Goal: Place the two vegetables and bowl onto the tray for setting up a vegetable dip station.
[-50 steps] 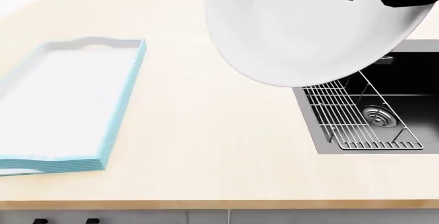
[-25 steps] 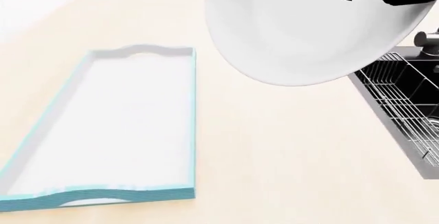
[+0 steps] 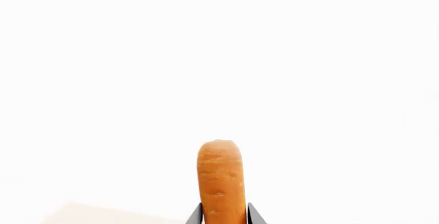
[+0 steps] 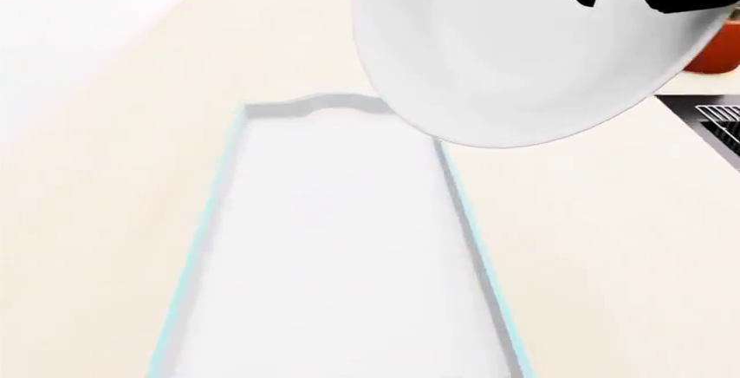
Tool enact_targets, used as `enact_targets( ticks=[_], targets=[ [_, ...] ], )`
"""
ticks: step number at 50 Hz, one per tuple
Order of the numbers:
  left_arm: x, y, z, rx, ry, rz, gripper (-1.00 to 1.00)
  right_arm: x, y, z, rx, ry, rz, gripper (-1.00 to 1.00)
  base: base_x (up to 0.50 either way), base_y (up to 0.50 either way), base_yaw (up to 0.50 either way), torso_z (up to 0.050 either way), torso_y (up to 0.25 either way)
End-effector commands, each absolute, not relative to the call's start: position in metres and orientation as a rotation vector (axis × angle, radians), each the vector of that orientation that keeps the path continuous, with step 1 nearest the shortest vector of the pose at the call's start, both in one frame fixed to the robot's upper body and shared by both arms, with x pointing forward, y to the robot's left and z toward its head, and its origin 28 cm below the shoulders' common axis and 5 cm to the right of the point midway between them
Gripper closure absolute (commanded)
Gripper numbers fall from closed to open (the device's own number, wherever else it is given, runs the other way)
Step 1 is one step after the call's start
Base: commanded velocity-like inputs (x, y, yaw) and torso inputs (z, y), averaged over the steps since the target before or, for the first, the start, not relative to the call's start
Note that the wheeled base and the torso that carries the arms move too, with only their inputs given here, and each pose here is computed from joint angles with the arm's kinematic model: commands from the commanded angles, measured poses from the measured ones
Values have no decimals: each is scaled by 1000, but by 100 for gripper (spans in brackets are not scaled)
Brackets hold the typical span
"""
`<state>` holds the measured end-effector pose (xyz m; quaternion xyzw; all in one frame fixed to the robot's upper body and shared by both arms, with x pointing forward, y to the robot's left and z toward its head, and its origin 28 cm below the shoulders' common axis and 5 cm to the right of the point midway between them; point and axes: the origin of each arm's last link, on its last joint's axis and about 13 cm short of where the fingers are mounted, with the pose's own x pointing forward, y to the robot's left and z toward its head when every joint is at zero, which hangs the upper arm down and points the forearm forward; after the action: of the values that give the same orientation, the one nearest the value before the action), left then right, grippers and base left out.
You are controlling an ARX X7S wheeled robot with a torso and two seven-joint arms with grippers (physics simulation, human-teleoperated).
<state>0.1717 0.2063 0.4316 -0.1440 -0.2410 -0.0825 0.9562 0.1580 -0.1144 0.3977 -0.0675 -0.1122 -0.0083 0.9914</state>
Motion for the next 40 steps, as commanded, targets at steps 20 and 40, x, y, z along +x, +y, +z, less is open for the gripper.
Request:
enact_targets(
  ticks=[20, 40],
  targets=[
    [170, 208, 434, -303, -500, -165, 100, 183, -110, 380, -78, -167, 32, 100, 32, 79, 0, 0, 1],
    [172, 209, 433, -303, -499, -156, 100, 249, -111, 340, -4, 29, 69, 100, 0, 0, 0, 0, 0]
  ],
)
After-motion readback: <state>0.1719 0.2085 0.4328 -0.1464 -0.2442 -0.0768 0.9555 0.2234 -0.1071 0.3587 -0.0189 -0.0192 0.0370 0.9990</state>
